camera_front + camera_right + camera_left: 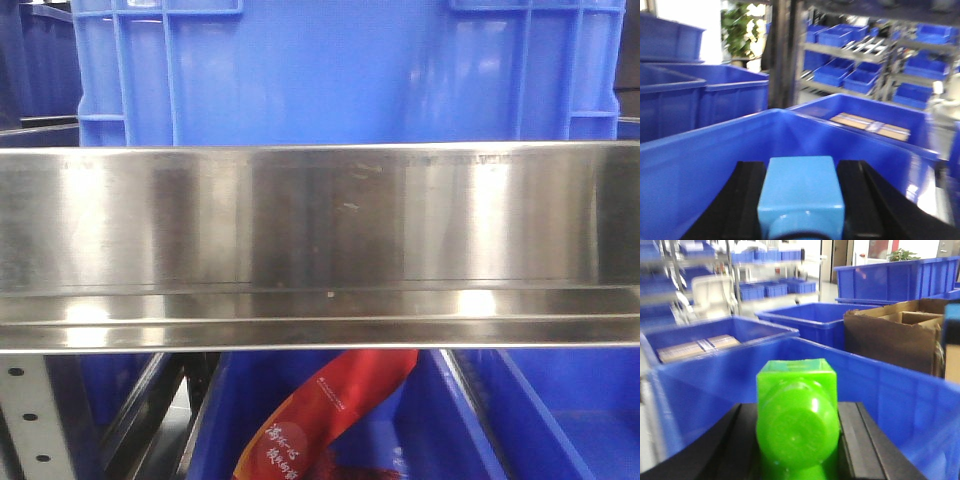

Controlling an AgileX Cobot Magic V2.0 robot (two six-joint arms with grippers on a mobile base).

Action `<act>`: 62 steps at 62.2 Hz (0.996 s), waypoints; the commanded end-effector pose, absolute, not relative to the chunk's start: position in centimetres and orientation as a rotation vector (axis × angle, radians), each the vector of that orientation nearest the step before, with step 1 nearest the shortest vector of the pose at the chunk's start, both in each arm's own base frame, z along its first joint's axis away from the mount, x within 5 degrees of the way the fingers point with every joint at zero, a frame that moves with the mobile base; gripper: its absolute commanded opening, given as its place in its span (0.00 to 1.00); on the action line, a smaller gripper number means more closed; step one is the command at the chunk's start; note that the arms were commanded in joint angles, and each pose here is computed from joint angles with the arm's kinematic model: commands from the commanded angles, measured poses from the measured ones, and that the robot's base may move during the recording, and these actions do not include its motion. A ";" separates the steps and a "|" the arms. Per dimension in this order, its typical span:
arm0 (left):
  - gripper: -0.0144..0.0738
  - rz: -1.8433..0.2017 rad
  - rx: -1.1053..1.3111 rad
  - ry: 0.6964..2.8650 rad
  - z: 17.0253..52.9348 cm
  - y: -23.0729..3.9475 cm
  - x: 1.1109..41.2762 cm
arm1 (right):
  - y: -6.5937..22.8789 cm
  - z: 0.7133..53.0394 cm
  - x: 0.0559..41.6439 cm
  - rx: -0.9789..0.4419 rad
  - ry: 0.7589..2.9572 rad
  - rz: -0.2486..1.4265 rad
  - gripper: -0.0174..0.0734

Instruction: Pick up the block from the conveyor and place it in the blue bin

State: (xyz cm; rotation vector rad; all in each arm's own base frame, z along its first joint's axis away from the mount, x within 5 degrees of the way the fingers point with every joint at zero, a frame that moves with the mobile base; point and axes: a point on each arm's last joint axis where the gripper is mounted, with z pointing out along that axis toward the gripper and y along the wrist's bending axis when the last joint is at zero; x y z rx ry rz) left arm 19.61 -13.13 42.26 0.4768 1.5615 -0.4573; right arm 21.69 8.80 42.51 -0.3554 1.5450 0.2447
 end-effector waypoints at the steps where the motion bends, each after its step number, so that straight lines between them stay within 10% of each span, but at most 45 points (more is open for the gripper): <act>1: 0.04 -0.524 0.429 1.565 42.9 -14.5 21.2 | 9.6 42.9 23.2 -0.346 1.535 0.265 0.02; 18: 0.09 -0.515 0.467 1.690 41.3 -17.5 25.2 | 10.9 41.0 26.2 -0.283 1.634 0.342 0.19; 36: 0.67 -0.511 0.471 1.710 40.6 -17.9 25.8 | 11.1 40.4 26.7 -0.286 1.654 0.339 0.64; 49: 0.58 -0.515 0.464 1.686 41.1 -17.6 25.5 | 11.0 40.7 26.6 -0.285 1.645 0.340 0.48; 62: 0.10 -0.478 0.488 1.633 41.8 -17.3 25.2 | 10.9 40.8 26.5 -0.282 1.641 0.339 0.03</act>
